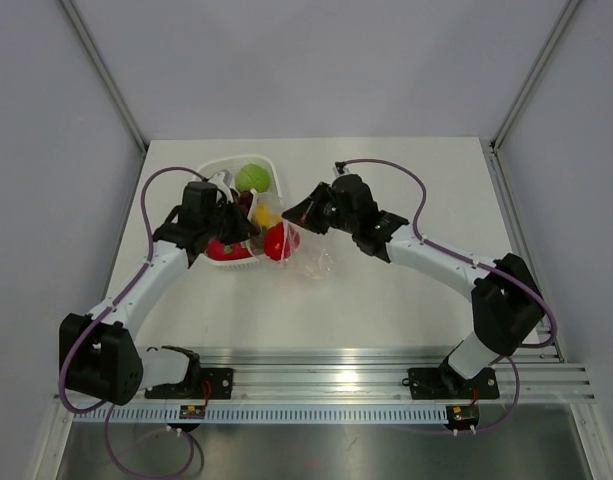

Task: Place the food in the zip-top bag and seal the zipper
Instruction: Adjust the zipper food storage bag at the center of the board.

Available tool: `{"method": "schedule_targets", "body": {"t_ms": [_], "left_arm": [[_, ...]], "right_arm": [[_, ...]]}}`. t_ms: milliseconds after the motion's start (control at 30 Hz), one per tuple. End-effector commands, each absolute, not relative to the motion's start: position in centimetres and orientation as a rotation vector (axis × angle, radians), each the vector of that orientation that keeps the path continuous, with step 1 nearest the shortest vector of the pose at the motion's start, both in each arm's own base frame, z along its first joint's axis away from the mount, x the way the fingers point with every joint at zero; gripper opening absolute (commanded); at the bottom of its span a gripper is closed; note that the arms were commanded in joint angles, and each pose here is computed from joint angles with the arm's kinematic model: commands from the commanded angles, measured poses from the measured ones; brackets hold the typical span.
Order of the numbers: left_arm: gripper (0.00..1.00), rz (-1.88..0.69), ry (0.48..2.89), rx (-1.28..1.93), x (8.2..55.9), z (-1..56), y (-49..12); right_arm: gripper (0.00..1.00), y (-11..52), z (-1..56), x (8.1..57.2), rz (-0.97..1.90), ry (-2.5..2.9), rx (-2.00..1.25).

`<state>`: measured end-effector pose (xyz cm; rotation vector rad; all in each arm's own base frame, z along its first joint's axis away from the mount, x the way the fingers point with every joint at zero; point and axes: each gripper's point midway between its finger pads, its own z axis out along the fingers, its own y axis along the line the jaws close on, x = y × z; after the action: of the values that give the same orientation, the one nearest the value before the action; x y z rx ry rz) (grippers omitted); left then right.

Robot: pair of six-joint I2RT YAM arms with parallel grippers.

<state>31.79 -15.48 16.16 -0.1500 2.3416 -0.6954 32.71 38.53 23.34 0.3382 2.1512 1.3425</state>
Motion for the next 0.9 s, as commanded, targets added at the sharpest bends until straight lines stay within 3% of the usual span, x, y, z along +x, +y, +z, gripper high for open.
{"method": "schedule_targets", "body": {"t_ms": [0,200,267,500,600,867], "left_arm": [[0.00,-0.896,2.169,-0.025,33.6,23.4,-18.6],[0.00,-1.020,2.072,0.080,33.3,29.7,-22.5],[0.00,-1.023,2.094,0.082,33.5,28.7,-23.6],[0.00,-0.994,2.361,0.115,34.0,18.3,-28.8],[0.00,-1.007,2.397,0.191,33.4,18.1,-31.2],[0.00,-1.156,2.063,0.302,30.9,31.5,-32.2]], "right_arm": [[0.00,34.4,26.2,34.4,1.222,2.062,0.363],[0.00,27.4,30.6,33.7,0.893,2.008,0.290],[0.00,25.8,31.0,33.3,0.818,1.993,0.279],[0.00,21.4,21.9,32.6,0.436,2.215,0.350],[0.00,20.9,22.4,33.1,0.344,2.251,0.335],[0.00,20.3,32.7,31.2,0.583,1.975,0.261]]}}
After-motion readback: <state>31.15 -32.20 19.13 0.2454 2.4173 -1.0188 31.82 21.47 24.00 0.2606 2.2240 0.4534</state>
